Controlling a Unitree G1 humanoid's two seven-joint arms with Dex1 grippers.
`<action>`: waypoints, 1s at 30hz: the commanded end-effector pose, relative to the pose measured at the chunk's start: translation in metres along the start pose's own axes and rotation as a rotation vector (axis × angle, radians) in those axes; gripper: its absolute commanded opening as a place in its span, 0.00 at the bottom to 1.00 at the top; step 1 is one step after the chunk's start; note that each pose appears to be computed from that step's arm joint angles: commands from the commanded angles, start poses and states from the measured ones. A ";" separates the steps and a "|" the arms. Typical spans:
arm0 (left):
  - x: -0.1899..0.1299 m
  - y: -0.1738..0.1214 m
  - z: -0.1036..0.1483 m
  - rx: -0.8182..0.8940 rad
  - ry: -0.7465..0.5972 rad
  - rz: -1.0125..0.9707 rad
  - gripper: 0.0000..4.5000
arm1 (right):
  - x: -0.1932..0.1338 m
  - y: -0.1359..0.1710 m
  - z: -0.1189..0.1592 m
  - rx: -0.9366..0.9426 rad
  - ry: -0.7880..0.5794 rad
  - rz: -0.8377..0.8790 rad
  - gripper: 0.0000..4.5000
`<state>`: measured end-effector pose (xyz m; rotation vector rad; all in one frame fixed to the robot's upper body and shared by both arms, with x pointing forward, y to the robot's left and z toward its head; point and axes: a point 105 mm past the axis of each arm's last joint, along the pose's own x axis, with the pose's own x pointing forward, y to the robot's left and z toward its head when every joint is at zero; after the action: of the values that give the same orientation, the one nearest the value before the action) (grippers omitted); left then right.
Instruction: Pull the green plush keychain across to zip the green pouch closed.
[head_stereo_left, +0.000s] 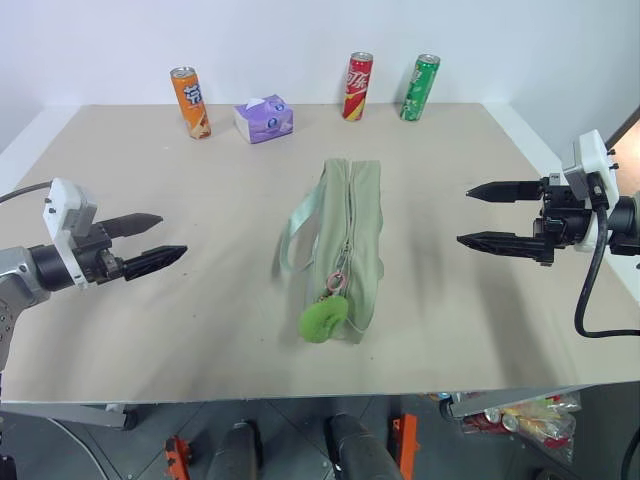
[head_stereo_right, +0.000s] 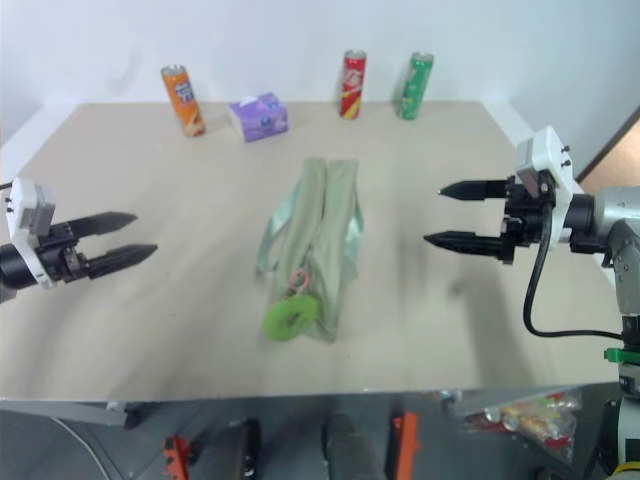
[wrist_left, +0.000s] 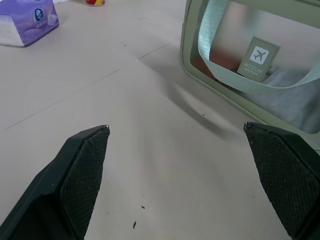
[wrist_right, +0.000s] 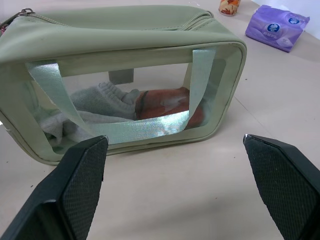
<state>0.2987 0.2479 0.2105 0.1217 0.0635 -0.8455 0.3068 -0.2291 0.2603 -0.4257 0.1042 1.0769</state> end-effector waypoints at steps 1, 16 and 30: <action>0.002 -0.006 0.015 0.007 -0.038 -0.056 0.99 | -0.009 0.002 0.016 -0.091 0.011 -0.015 1.00; 0.016 -0.031 0.050 -0.045 -0.151 -0.261 0.99 | 0.039 -0.014 0.074 -0.709 0.312 0.236 1.00; 0.020 -0.052 0.046 -0.048 -0.190 -0.268 0.99 | 0.098 0.004 0.099 -0.969 0.333 0.501 1.00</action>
<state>0.2798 0.1953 0.2385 -0.0373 -0.0289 -1.1056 0.3471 -0.1126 0.3055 -1.4571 0.0185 1.4727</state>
